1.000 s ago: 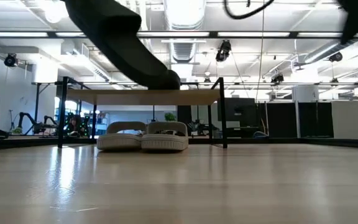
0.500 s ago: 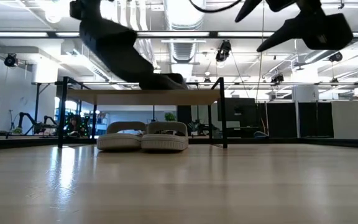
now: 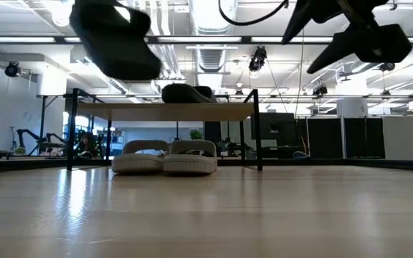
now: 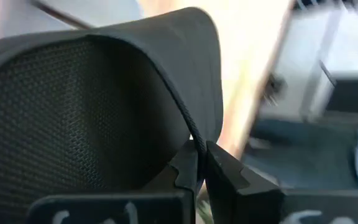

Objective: Pick and place slides into the shelf
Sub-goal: Put the black slide on the shelf

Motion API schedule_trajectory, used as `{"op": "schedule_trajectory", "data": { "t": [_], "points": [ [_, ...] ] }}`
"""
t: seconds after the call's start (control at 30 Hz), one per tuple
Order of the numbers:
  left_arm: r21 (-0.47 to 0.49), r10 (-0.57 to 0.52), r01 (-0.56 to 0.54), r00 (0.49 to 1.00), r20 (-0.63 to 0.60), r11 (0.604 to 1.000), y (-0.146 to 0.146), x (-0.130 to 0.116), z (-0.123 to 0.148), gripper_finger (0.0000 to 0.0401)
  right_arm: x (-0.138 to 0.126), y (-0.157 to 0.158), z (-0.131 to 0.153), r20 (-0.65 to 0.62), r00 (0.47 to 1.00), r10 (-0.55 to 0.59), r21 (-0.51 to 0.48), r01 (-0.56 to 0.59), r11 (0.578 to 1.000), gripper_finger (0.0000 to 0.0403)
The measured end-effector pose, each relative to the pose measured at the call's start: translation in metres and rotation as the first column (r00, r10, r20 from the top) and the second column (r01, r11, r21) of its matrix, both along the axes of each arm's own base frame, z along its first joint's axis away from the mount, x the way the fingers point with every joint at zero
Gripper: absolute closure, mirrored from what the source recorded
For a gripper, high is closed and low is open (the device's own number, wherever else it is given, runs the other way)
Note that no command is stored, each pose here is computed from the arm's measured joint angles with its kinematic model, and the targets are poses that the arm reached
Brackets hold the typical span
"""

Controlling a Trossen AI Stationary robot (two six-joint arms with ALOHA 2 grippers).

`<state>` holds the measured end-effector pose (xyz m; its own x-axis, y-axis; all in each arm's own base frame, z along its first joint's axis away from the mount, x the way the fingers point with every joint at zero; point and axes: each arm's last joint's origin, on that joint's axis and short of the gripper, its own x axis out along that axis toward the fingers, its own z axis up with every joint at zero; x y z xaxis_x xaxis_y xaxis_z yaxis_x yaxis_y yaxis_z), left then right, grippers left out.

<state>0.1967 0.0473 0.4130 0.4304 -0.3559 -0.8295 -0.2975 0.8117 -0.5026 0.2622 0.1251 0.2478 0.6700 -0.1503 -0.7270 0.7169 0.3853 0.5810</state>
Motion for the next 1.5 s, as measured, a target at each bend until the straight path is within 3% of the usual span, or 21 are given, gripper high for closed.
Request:
{"op": "schedule_trajectory", "data": {
  "t": [0.2, 0.4, 0.57, 0.67, 0.8, 0.97, 1.23, 1.4, 1.5],
  "points": [
    [-0.154, -0.219, 0.210, 0.975, -0.044, 0.965, -0.061, 0.036, -0.048, 0.0401, -0.003, 0.012, -0.001, -0.027, 0.995, 0.096, 0.081, -0.093, 0.992, 0.0184],
    [-0.247, -0.327, 0.292, 0.938, -0.115, 0.924, -0.117, 0.057, -0.118, 0.0401, -0.009, 0.021, -0.009, -0.028, 0.996, 0.086, 0.116, -0.082, 0.990, 0.0197],
    [-0.147, -0.288, 0.257, 0.921, -0.263, 0.955, -0.122, 0.053, -0.156, 0.0401, -0.008, 0.022, -0.012, 0.002, 0.997, 0.076, 0.137, -0.076, 0.988, 0.0204],
    [-0.111, -0.273, 0.252, 0.917, -0.291, 0.961, -0.122, 0.054, -0.168, 0.0401, -0.008, 0.022, -0.011, 0.009, 0.997, 0.073, 0.136, -0.074, 0.988, 0.0204],
    [-0.090, -0.254, 0.239, 0.938, -0.236, 0.967, -0.124, 0.061, -0.172, 0.0380, -0.008, 0.022, -0.011, 0.019, 0.998, 0.056, 0.117, -0.058, 0.991, 0.0204],
    [-0.048, -0.224, 0.218, 0.947, -0.232, 0.975, -0.128, 0.064, -0.171, 0.0326, -0.007, 0.022, -0.012, 0.014, 0.999, 0.050, 0.124, -0.051, 0.991, 0.0204],
    [-0.060, -0.232, 0.224, 0.928, -0.293, 0.973, -0.124, 0.047, -0.162, 0.0233, -0.007, 0.022, -0.012, 0.007, 0.997, 0.077, 0.114, -0.077, 0.990, 0.0204],
    [-0.015, -0.255, 0.271, 0.886, -0.386, 0.963, -0.114, 0.022, -0.144, 0.0194, -0.006, 0.027, -0.010, 0.030, 0.978, 0.206, 0.048, -0.208, 0.977, 0.0204],
    [0.079, -0.170, 0.210, 0.919, -0.355, 0.974, -0.112, 0.008, -0.120, 0.0186, -0.001, 0.038, 0.003, 0.122, 0.928, 0.351, -0.083, -0.343, 0.936, 0.0204]
  ]
}}
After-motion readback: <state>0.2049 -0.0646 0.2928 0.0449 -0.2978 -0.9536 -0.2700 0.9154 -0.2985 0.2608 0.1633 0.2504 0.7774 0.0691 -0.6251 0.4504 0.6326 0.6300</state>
